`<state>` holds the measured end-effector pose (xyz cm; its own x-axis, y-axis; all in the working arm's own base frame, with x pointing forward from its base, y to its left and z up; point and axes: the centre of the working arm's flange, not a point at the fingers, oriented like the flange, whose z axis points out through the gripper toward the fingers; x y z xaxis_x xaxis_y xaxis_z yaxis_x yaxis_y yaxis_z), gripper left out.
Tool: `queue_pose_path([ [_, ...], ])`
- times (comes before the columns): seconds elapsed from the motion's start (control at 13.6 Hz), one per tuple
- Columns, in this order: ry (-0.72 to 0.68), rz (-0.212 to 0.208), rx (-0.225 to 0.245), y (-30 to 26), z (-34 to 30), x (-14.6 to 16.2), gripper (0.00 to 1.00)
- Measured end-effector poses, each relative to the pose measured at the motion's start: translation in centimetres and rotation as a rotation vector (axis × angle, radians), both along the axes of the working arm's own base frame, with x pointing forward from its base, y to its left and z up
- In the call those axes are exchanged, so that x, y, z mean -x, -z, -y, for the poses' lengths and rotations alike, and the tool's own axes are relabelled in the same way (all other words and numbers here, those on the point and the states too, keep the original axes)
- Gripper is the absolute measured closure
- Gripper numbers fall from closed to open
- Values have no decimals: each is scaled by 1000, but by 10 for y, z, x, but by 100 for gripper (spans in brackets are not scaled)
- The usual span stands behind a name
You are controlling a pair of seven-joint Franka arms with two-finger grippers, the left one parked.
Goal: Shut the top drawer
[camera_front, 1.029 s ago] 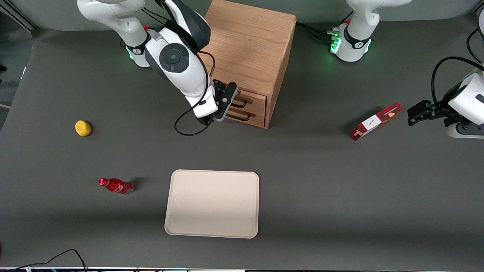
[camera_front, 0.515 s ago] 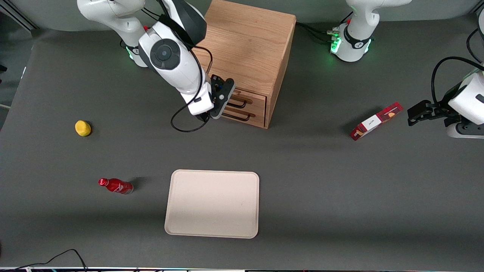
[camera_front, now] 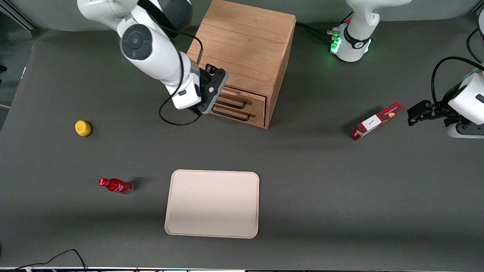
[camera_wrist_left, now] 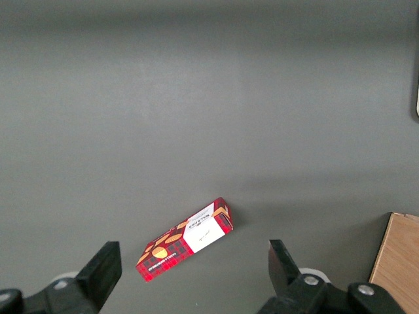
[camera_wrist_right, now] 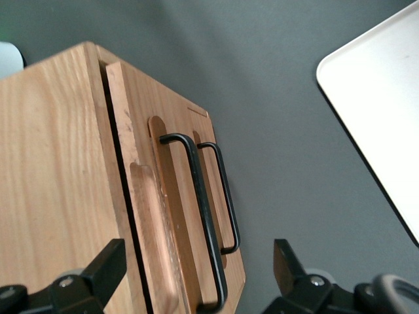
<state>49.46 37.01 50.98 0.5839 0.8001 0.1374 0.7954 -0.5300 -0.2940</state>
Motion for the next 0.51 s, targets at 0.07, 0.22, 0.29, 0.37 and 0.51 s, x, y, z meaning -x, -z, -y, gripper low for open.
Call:
queue_pose_path([
  [0.07,30,12,-8,-13,13,-7,0],
  [0.22,141,44,-10,-41,48,-21,0],
  [0.29,211,51,-6,-54,72,-28,0],
  [0.37,279,51,5,-65,99,-34,0],
  [0.51,398,66,46,-80,159,-45,0],
])
